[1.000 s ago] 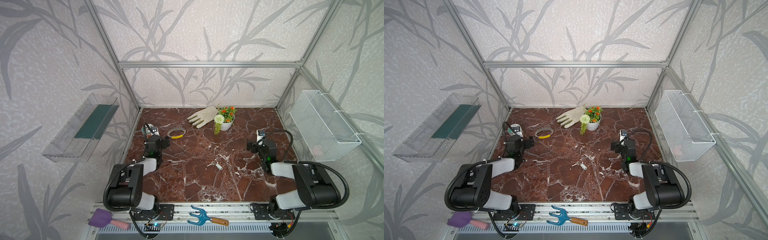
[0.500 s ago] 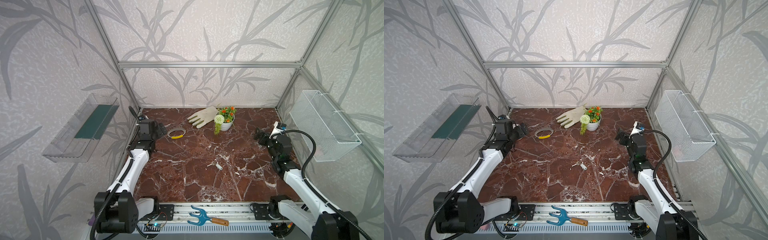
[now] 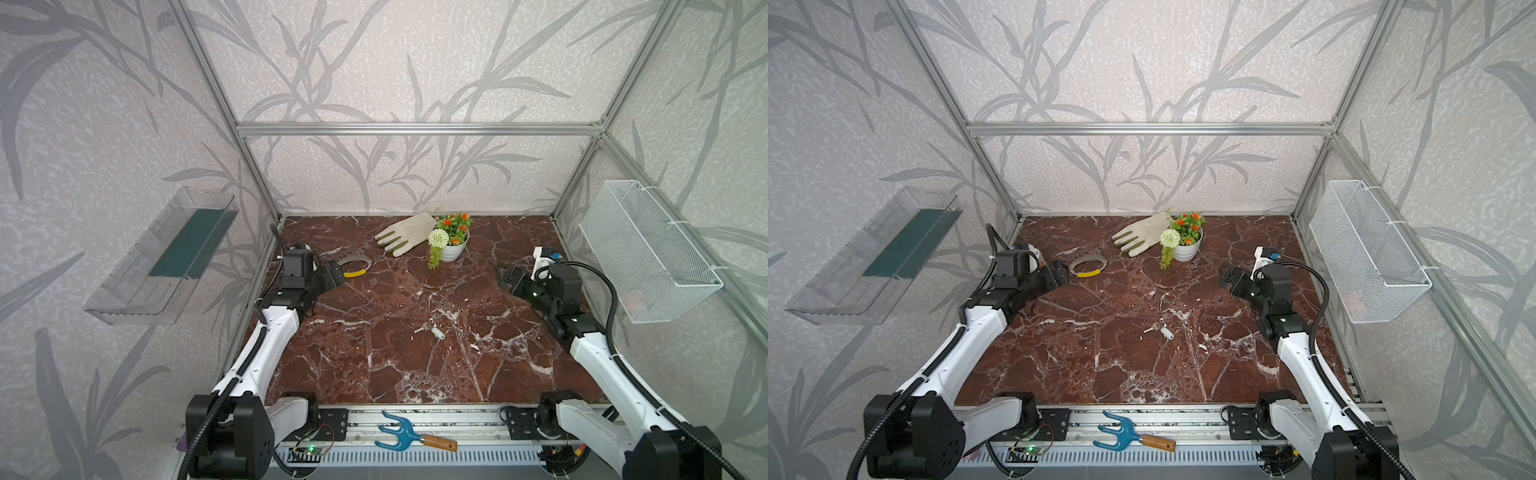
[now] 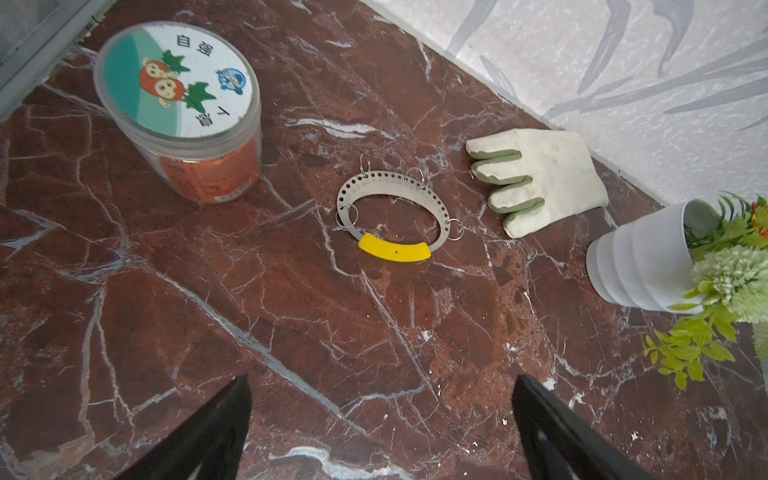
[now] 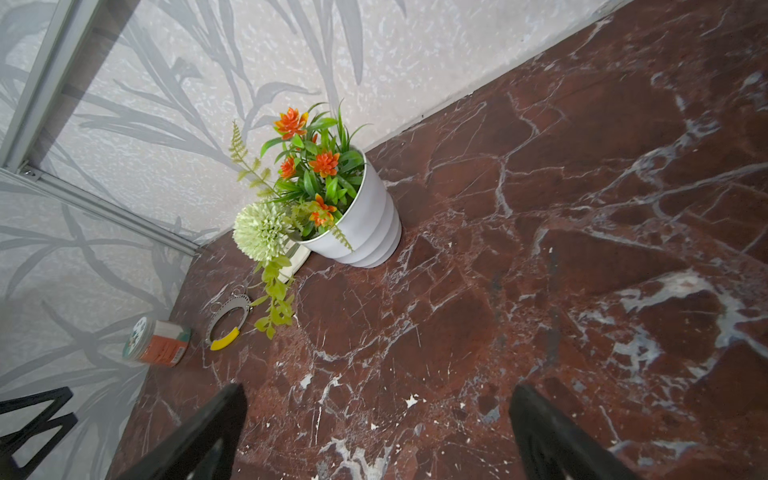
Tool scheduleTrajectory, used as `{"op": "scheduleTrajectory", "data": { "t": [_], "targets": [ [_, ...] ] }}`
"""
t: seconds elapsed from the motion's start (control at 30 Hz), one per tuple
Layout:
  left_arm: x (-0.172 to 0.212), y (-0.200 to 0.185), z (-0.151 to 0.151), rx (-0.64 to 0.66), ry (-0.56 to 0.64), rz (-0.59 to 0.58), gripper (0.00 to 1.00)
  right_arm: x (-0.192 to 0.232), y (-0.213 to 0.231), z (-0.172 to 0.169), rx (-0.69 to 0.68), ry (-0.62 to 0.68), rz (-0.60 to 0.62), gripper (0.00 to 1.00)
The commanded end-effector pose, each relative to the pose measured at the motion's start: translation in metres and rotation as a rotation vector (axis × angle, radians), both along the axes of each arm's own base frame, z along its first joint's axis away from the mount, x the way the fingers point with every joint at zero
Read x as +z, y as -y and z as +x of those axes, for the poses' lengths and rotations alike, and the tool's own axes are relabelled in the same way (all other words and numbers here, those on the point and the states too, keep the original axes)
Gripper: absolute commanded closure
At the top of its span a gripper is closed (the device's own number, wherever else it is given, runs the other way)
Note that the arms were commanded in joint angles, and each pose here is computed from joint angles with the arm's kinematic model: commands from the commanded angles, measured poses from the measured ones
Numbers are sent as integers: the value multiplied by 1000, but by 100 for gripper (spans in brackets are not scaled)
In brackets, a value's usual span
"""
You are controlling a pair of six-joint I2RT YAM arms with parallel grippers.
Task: Put the keys on the keyring
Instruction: 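Move the left gripper over the steel keyring plate while the right arm reaches forward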
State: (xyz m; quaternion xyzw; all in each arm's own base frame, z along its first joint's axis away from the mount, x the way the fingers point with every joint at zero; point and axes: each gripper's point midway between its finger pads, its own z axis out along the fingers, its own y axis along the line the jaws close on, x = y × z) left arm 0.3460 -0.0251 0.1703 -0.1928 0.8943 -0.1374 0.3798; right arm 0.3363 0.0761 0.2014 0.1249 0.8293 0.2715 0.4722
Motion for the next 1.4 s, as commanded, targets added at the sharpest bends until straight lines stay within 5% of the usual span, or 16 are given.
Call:
{"op": "scheduleTrajectory", "data": {
  "t": [0.0,0.3,0.6,0.97,1.37],
  "targets": [
    [-11,12,-14,-43,-61,-3,3,0,-20,-10,87,-27,14,1],
    [-30,39,11,-143,-156,57,12,-5,-65,-24,232,-59,-76,1],
    [-60,70,70,-273,-279,75,38,10,-91,-43,294,-44,-140,1],
    [-121,94,136,-344,-436,56,42,20,-90,-55,307,-31,-186,1],
    [-149,107,155,-376,-493,42,40,18,-90,-53,309,-29,-197,1]
  ]
}}
